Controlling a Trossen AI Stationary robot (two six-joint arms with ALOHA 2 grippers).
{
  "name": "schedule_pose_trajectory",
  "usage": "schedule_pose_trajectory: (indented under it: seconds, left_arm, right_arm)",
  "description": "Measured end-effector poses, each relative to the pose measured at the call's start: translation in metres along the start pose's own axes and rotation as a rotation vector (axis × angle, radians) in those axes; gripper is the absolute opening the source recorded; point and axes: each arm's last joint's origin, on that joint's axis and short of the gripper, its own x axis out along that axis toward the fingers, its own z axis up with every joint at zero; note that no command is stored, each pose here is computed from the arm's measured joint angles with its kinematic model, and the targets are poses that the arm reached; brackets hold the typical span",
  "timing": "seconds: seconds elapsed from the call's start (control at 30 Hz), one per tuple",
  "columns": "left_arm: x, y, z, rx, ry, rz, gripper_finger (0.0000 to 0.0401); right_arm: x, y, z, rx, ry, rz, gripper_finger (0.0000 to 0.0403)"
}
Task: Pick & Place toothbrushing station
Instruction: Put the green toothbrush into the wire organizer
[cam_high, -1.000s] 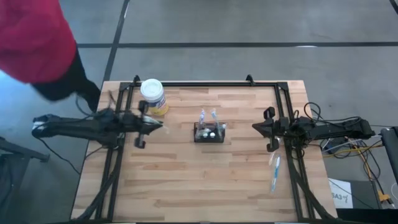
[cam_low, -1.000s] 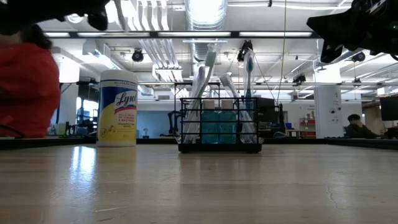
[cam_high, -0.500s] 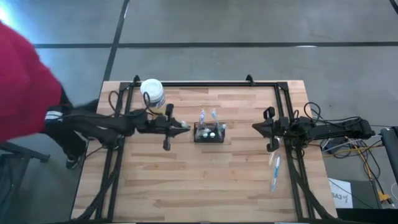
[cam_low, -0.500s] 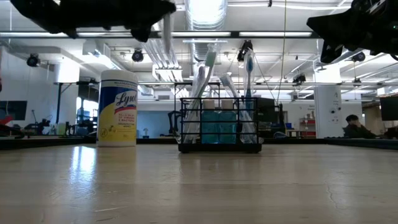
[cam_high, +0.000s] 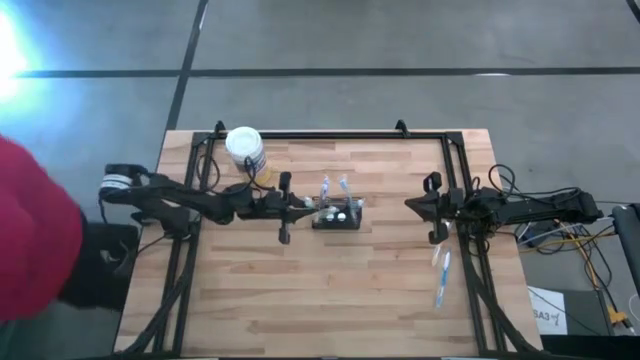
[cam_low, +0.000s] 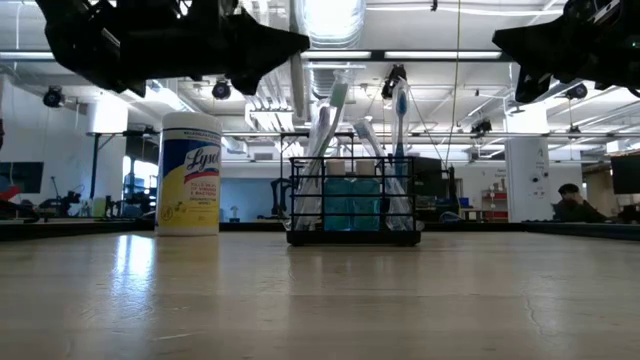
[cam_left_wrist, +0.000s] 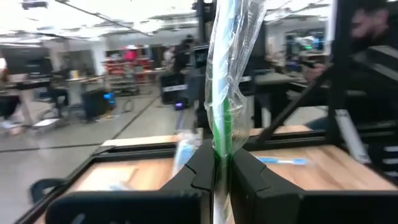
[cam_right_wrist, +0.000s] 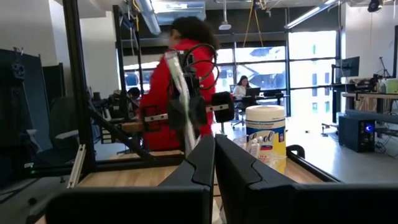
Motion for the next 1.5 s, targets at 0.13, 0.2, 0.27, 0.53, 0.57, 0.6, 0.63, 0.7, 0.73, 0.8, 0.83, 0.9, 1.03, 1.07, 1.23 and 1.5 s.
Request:
schedule_pose_trajectory:
  seconds: [0.13, 0.2, 0.27, 0.53, 0.57, 0.6, 0.63, 0.7, 0.73, 0.8, 0.83, 0.9, 1.03, 1.07, 1.23, 1.5]
  left_arm:
    - [0.004, 0.002, -0.015, 0.001, 0.055, 0.053, 0.0022]
    - [0.005, 0.002, -0.020, -0.005, 0.060, 0.055, 0.0022]
    - [0.007, 0.001, -0.026, -0.010, 0.074, 0.056, 0.0022]
    - [0.011, 0.002, -0.046, -0.012, 0.104, 0.108, 0.0022]
    - [0.012, 0.002, -0.048, -0.011, 0.110, 0.114, 0.0022]
    - [0.012, 0.002, -0.051, -0.007, 0.112, 0.120, 0.0022]
    - [0.012, 0.003, -0.052, -0.001, 0.108, 0.123, 0.0022]
    - [0.012, 0.003, -0.054, 0.000, 0.112, 0.127, 0.0023]
    - [0.013, 0.003, -0.055, 0.000, 0.116, 0.127, 0.0024]
    - [0.013, 0.003, -0.060, 0.002, 0.135, 0.135, 0.0023]
    - [0.013, 0.003, -0.063, 0.002, 0.145, 0.137, 0.0023]
    - [0.013, 0.003, -0.068, 0.002, 0.158, 0.138, 0.0022]
    - [0.014, 0.003, -0.079, 0.004, 0.181, 0.149, 0.0025]
    - [0.014, 0.003, -0.082, 0.002, 0.181, 0.151, 0.0025]
    - [0.015, 0.003, -0.087, -0.024, 0.179, 0.155, 0.0030]
    - [0.014, 0.004, -0.074, -0.049, 0.160, 0.155, 0.0082]
  right_arm:
    - [0.000, 0.000, -0.001, -0.001, 0.005, 0.000, 0.0011]
    - [0.000, 0.000, -0.001, -0.001, 0.007, 0.000, 0.0011]
    - [0.000, 0.000, -0.001, -0.001, 0.006, 0.000, 0.0011]
    - [0.000, 0.000, -0.001, 0.003, 0.006, 0.000, 0.0011]
    - [0.000, 0.000, -0.001, 0.003, 0.006, 0.000, 0.0011]
    - [0.000, 0.000, -0.001, 0.002, 0.006, 0.000, 0.0011]
    - [0.000, 0.000, -0.001, 0.002, 0.006, 0.000, 0.0011]
    - [0.000, 0.000, -0.001, 0.003, 0.006, 0.000, 0.0011]
    - [0.000, 0.000, -0.001, 0.002, 0.006, 0.000, 0.0011]
    - [0.000, 0.000, -0.001, 0.002, 0.007, 0.000, 0.0011]
    - [0.000, 0.000, -0.001, 0.002, 0.011, -0.001, 0.0011]
    - [0.000, 0.000, -0.002, 0.001, 0.023, -0.001, 0.0011]
    - [0.001, 0.000, -0.003, 0.005, 0.029, -0.002, 0.0011]
    - [0.001, 0.000, -0.003, 0.005, 0.028, -0.002, 0.0011]
    - [0.001, 0.000, -0.003, 0.008, 0.027, -0.002, 0.0011]
    - [0.001, 0.000, -0.003, 0.008, 0.028, -0.002, 0.0011]
